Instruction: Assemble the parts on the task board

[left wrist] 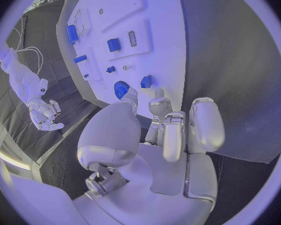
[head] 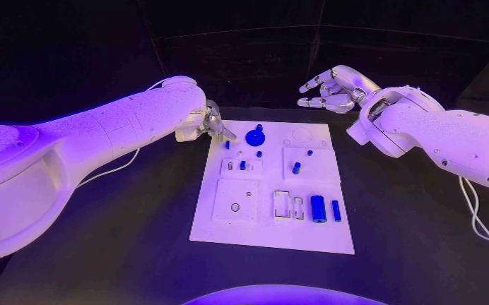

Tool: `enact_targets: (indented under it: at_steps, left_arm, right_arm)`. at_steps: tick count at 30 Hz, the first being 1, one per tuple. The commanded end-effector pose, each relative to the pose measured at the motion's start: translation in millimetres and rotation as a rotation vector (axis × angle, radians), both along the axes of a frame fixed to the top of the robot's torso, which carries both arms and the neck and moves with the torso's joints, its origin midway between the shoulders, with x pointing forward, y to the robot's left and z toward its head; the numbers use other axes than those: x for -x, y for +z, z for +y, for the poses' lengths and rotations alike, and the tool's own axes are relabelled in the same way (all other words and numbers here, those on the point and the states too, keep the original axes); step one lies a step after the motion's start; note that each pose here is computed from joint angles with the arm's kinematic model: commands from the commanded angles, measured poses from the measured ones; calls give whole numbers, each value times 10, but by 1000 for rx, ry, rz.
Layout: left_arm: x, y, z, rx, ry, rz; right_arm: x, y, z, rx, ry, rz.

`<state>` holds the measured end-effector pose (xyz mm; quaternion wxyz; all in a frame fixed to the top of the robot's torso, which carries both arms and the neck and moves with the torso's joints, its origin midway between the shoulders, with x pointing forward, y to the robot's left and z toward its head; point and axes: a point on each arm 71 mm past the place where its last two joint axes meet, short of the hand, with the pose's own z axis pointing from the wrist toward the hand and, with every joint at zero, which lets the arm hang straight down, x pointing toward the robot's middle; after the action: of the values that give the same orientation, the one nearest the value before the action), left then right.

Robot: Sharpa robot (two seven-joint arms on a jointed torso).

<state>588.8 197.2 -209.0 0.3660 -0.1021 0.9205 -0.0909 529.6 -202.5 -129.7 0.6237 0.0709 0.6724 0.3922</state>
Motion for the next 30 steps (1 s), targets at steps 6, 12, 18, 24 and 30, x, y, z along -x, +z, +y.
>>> enact_targets:
  at_steps: [6, 12, 18, 24, 30]
  left_arm:
    - [24, -28, -40, -13, -41, 37]
    - [33, -28, -69, -7, -49, 35]
    - [46, -27, -95, -3, -55, 35]
    - [48, -23, -112, 1, -53, 27]
    - [44, -16, -115, 9, -47, 14]
  right_arm:
    - [-2, 16, 2, 1, 9, -5]
    - [-1, 18, 2, 0, 8, -7]
    - [-2, 18, -3, 1, 7, -7]
    - [-1, 19, -1, 0, 7, -8]
    - [-2, 18, -7, 1, 5, -7]
